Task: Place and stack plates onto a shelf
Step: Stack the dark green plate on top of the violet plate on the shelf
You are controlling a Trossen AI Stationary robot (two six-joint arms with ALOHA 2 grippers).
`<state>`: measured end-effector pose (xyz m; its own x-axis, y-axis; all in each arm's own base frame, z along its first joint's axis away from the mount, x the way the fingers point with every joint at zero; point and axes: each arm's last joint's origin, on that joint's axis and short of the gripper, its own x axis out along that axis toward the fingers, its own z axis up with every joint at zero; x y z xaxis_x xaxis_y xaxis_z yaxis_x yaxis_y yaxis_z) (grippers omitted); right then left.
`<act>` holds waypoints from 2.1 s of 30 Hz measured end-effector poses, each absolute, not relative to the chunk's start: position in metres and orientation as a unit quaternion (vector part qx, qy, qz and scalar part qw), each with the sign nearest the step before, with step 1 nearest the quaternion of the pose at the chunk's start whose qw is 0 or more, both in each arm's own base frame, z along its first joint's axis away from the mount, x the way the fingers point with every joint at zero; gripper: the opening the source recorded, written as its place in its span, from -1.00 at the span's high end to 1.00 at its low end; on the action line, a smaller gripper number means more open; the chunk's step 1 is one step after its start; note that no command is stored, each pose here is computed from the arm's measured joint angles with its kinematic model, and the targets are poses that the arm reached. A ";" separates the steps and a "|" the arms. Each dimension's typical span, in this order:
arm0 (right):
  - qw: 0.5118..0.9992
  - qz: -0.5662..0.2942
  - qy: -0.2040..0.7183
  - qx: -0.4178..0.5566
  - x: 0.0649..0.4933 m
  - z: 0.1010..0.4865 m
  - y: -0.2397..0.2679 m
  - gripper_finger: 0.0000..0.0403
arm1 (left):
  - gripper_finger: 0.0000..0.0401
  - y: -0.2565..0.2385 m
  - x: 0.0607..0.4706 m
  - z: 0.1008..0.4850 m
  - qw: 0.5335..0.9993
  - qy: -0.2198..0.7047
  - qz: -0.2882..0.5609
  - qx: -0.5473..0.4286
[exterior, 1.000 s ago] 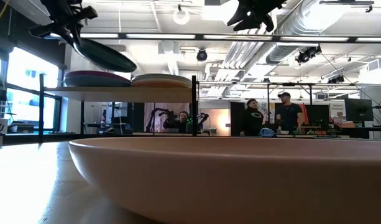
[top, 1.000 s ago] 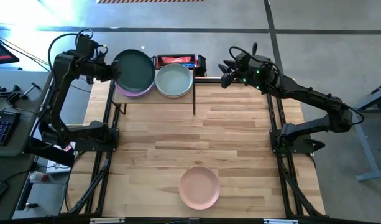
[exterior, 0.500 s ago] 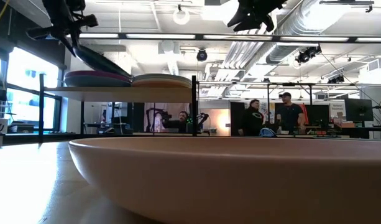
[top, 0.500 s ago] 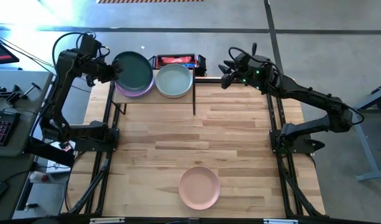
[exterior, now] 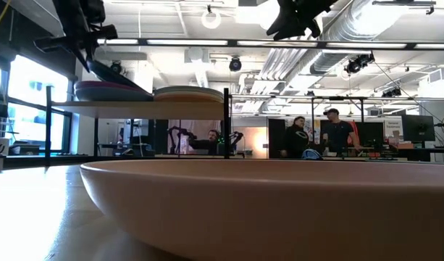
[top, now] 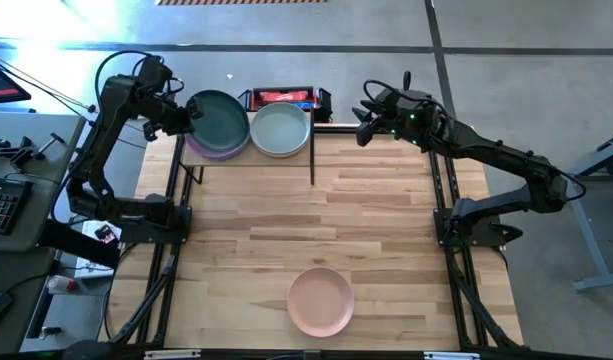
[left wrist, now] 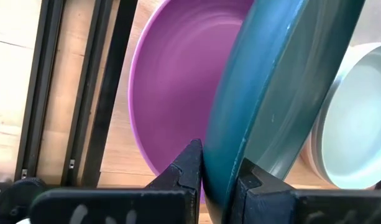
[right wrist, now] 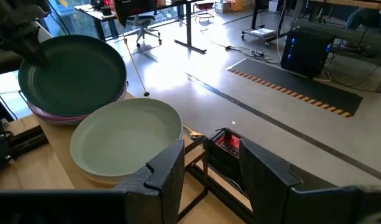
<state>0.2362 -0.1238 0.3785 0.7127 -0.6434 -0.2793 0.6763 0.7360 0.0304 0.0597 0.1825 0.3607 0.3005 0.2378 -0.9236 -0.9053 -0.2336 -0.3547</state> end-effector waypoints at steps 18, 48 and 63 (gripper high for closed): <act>0.921 -0.357 0.140 0.066 0.235 0.376 -0.123 0.30 | 0.59 0.181 0.061 0.360 0.564 0.291 0.479 -0.606; 0.917 -0.355 0.176 0.056 0.234 0.370 -0.122 0.30 | 0.30 0.177 0.062 0.358 0.544 0.303 0.456 -0.635; 0.917 -0.352 0.181 0.045 0.234 0.370 -0.122 0.30 | 0.28 0.167 0.062 0.362 0.535 0.281 0.418 -0.678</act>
